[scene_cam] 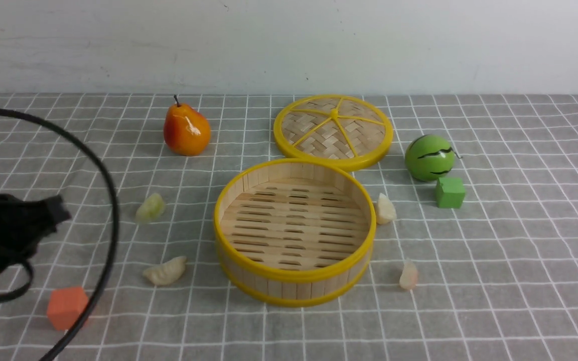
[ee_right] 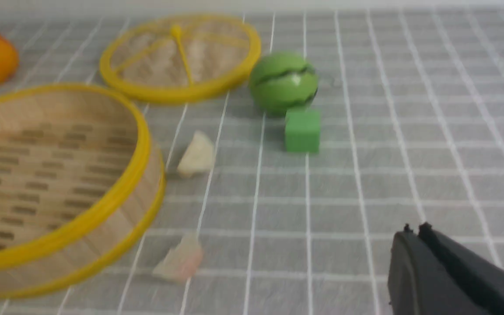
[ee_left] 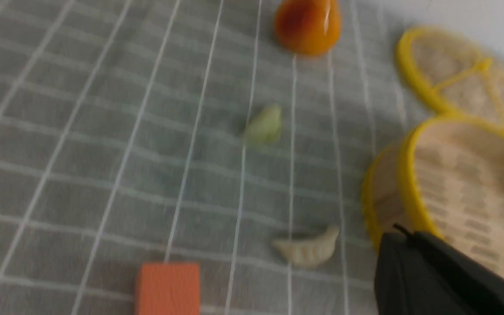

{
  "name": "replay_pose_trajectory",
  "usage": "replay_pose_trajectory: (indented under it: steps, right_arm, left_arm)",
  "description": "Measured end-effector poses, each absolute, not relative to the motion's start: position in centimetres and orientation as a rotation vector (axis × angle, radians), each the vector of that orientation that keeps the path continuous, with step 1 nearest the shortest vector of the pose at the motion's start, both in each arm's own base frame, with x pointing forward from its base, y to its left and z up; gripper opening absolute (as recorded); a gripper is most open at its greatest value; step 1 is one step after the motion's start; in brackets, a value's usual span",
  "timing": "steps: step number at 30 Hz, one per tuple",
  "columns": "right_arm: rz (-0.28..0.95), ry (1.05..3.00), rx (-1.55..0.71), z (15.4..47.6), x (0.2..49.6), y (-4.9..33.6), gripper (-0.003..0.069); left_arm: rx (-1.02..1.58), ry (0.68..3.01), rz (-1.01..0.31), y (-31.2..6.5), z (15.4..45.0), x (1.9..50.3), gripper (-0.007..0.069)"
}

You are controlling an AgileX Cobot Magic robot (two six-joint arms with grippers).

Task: Put the dumplings into the steamer on the table with the grey tablecloth.
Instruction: 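Reach for and grasp a dumpling on the table with the left gripper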

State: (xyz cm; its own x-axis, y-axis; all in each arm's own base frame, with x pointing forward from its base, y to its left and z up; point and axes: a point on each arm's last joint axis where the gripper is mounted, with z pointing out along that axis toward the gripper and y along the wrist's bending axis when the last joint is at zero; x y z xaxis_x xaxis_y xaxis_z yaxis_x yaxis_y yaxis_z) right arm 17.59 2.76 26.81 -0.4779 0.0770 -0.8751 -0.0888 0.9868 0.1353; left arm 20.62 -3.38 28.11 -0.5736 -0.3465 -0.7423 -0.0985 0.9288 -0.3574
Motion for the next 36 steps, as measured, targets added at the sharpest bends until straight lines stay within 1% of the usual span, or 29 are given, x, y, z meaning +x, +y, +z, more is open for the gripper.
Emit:
replay_pose_trajectory:
  steps: [1, 3, 5, 8, 10, 12, 13, 14, 16, 17, 18, 20, 23, 25, 26, 28, 32, 36]
  right_arm:
    - [0.196, 2.123, -0.047, 26.8, 18.2, 3.3, -0.0008]
    - [0.182, 2.252, -0.145, 27.0, 19.4, 4.5, -0.0006]
    - [0.178, 2.329, -0.225, 27.0, 20.2, 5.5, -0.0004]
    - [0.186, 2.391, -0.272, 26.7, 21.0, 6.5, -0.0004]
    - [0.198, 2.434, -0.277, 26.1, 21.2, 6.8, -0.0004]
    - [0.199, 2.467, -0.274, 25.6, 21.5, 6.9, -0.0004]
    - [0.199, 2.470, -0.275, 25.6, 21.5, 6.9, -0.0004]
    - [0.197, 2.478, -0.275, 25.4, 21.6, 6.9, -0.0004]
    - [0.200, 2.480, -0.274, 25.4, 21.6, 7.0, -0.0003]
    - [0.203, 2.480, -0.271, 25.4, 21.6, 7.0, -0.0002]
    - [0.208, 2.480, -0.267, 25.4, 21.6, 7.0, -0.0002]
    - [0.217, 2.484, -0.259, 25.4, 21.6, 7.0, -0.0002]
    - [0.241, 2.488, -0.239, 25.4, 21.6, 7.2, -0.0002]
    - [0.244, 2.489, -0.236, 25.4, 21.5, 7.2, -0.0002]
    - [0.244, 2.489, -0.236, 25.4, 21.5, 7.2, -0.0002]
    - [0.248, 2.489, -0.233, 25.4, 21.5, 7.2, -0.0002]
    - [0.269, 2.492, -0.215, 25.4, 21.5, 7.3, -0.0002]
    - [0.298, 2.496, -0.189, 25.5, 21.5, 7.4, -0.0002]
  left_arm:
    - [-0.273, 2.251, -0.349, -3.8, 27.9, 21.4, -0.0014]
    - [-0.181, 2.403, -0.313, -5.0, 27.1, 23.3, -0.0014]
    - [-0.095, 2.495, -0.279, -6.3, 26.3, 25.1, -0.0014]
    - [0.090, 2.585, -0.249, -8.0, 25.1, 27.2, -0.0002]
    - [0.256, 2.626, -0.216, -9.4, 24.2, 28.7, 0.0047]
    - [0.419, 2.673, -0.186, -10.8, 22.6, 30.3, 0.0139]
    - [0.445, 2.670, -0.182, -11.0, 22.6, 30.7, 0.0160]
    - [0.529, 2.683, -0.162, -11.7, 21.8, 31.9, 0.0237]
    - [0.578, 2.705, -0.134, -12.1, 20.8, 33.4, 0.0333]
    - [0.589, 2.719, -0.120, -12.2, 20.3, 33.9, 0.0369]
    - [0.594, 2.728, -0.100, -12.3, 19.9, 34.5, 0.0394]
    - [0.582, 2.742, -0.067, -12.4, 19.4, 35.4, 0.0416]
    - [0.564, 2.755, -0.005, -12.2, 18.8, 36.0, 0.0404]
    - [0.555, 2.769, 0.031, -11.9, 18.8, 36.0, 0.0368]
    - [0.555, 2.769, 0.031, -11.9, 18.8, 36.0, 0.0368]
    - [0.553, 2.777, 0.062, -11.7, 18.6, 36.0, 0.0316]
    - [0.557, 2.785, 0.072, -11.7, 18.0, 36.2, 0.0223]
    - [0.549, 2.799, 0.058, -11.9, 17.4, 36.4, 0.0206]
